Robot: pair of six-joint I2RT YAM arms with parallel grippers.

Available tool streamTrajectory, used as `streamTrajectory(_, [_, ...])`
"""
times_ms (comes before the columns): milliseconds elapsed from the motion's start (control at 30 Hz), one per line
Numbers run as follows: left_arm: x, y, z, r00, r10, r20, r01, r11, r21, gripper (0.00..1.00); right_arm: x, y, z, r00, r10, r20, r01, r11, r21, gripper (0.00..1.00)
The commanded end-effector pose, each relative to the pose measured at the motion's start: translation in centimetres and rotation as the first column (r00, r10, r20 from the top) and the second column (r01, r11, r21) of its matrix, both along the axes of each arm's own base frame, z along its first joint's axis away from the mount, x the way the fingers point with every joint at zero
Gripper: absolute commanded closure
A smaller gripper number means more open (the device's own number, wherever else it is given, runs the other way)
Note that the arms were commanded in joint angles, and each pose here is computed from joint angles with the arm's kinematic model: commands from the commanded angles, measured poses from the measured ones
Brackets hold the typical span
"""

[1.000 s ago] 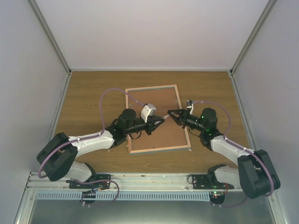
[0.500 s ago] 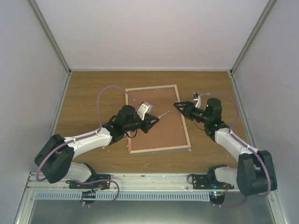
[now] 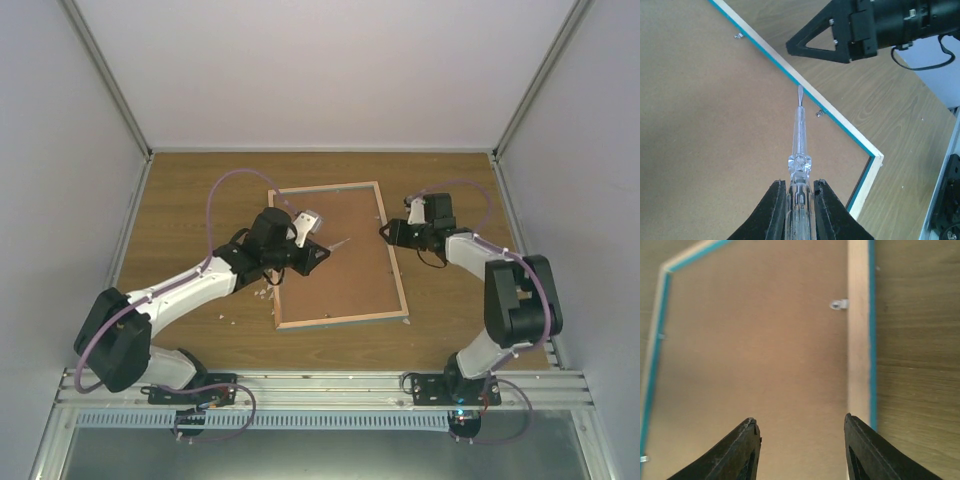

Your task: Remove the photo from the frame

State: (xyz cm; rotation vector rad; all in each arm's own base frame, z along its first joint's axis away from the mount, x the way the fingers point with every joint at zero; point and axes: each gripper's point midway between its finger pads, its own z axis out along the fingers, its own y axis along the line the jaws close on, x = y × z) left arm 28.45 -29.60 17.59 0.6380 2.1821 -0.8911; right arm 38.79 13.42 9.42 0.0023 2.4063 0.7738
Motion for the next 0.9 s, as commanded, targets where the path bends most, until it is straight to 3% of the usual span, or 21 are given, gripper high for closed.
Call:
streamTrajectory(0, [0.2, -0.5, -0.6, 0.999, -0.049, -0.015, 0.049, 0.998, 0.05, 1.0, 1.4, -1.4, -2.4, 1.0, 0.012, -0.016, -0.014, 0.99, -0.137, 0.54])
streamTrajectory(367, [-0.1, -3.0, -3.5, 0.989, -0.135, -0.067, 0.141, 0.986, 0.094, 1.0, 0.8, -1.0, -5.8, 0.995, 0.047, -0.088, -0.061, 0.985, -0.162, 0.65])
streamTrajectory(633, [-1.6, -4.6, -5.3, 0.978, -0.192, -0.082, 0.201, 0.971, 0.129, 1.0, -0.9, 0.6, -6.3, 0.991, 0.082, -0.102, -0.097, 0.984, -0.147, 0.83])
streamTrajectory(867, [-2.0, -5.5, -6.6, 0.971, -0.215, -0.1, 0.228, 0.963, 0.145, 1.0, -2.6, 1.9, -6.3, 0.989, 0.115, -0.094, -0.127, 0.983, -0.133, 0.93])
